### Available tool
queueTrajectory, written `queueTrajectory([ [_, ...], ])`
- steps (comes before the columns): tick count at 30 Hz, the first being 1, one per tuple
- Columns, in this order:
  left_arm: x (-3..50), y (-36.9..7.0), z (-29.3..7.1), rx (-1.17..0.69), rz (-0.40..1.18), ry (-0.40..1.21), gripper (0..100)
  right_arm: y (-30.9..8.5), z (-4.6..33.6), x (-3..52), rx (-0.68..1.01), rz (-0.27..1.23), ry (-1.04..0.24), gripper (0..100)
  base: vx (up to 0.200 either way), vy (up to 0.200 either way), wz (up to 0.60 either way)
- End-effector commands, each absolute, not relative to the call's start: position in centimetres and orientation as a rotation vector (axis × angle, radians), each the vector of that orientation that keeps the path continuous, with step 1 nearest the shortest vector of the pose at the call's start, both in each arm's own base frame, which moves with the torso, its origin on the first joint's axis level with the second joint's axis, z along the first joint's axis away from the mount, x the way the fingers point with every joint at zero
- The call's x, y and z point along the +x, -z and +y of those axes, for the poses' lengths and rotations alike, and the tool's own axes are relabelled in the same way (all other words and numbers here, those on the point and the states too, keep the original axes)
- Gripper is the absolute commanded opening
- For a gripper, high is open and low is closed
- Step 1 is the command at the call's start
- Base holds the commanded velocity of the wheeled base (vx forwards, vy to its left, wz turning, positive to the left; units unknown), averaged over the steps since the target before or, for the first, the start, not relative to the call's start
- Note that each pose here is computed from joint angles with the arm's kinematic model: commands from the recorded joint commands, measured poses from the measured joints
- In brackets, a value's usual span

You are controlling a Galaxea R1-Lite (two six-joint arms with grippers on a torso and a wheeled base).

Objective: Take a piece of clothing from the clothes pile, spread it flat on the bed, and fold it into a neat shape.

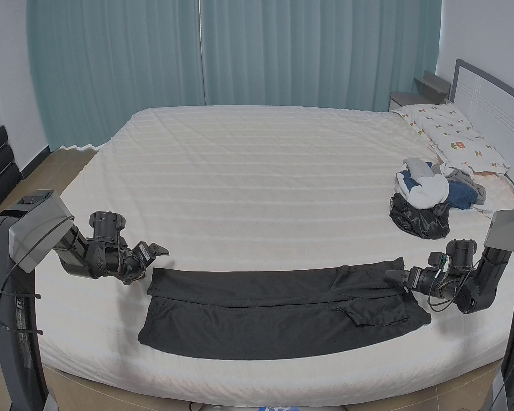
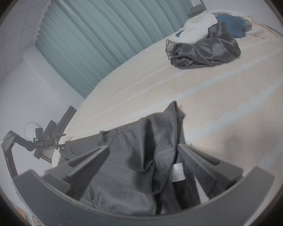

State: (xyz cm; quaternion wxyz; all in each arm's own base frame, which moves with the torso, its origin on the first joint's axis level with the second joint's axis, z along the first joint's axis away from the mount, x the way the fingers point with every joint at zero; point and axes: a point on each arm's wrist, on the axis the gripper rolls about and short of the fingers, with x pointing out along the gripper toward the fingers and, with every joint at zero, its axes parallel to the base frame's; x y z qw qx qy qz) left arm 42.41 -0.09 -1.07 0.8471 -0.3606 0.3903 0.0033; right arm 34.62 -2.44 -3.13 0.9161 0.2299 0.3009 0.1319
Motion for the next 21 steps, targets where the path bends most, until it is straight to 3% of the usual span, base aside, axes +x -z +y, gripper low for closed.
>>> queueTrajectory([
  [1,42.0,0.1,0.2,-0.765,0.81,-0.005,100,2.0,-2.9,35.1,0.478,0.572,-0.263,100,0.0,0.0,0.0],
  [12,40.1,-5.6,0.6,-0.763,0.716,0.045,100,-1.9,-1.6,37.7,0.54,0.436,-0.252,100,0.0,0.0,0.0],
  [21,37.4,-5.6,0.2,-0.777,0.819,0.015,100,-2.4,-1.8,32.3,0.591,0.515,-0.157,100,0.0,0.0,0.0],
])
